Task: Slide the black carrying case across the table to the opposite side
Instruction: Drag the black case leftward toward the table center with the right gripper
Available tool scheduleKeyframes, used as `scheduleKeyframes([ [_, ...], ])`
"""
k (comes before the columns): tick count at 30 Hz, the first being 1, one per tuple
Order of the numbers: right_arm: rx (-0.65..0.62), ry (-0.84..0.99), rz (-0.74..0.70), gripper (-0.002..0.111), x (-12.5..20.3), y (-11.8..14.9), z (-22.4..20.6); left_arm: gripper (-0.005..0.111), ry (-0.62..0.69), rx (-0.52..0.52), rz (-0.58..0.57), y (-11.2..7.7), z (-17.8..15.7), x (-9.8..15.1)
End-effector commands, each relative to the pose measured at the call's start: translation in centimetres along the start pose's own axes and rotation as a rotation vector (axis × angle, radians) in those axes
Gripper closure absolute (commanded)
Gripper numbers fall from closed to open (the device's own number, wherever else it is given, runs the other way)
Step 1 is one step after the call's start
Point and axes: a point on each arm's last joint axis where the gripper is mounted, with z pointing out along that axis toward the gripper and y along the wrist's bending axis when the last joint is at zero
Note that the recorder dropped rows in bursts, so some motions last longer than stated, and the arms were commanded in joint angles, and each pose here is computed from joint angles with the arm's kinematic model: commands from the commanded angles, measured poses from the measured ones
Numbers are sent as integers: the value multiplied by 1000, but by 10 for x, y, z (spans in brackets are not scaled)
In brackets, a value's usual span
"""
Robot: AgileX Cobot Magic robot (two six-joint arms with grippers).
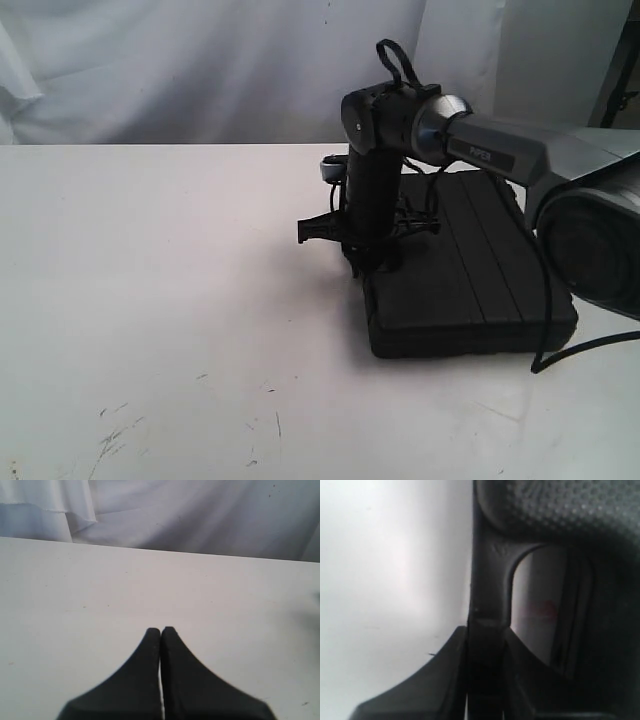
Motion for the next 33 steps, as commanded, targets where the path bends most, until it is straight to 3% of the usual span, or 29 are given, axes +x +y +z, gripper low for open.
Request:
scheduleKeyframes([
  [1, -43, -60, 18, 108, 1, 19, -11, 107, -11, 3, -6, 0, 0, 0],
  [5, -77, -83, 90, 108, 0, 26, -11, 107, -11, 3, -6, 0, 0, 0],
  [8, -175, -88, 159, 108, 0, 38, -13, 107, -11, 3, -6, 0, 0, 0],
  [17, -325, -145, 223, 108, 4, 72, -16, 107, -11, 3, -6, 0, 0, 0],
  [33, -473, -191, 173, 108, 1, 123, -14, 107, -11, 3, -6, 0, 0, 0],
])
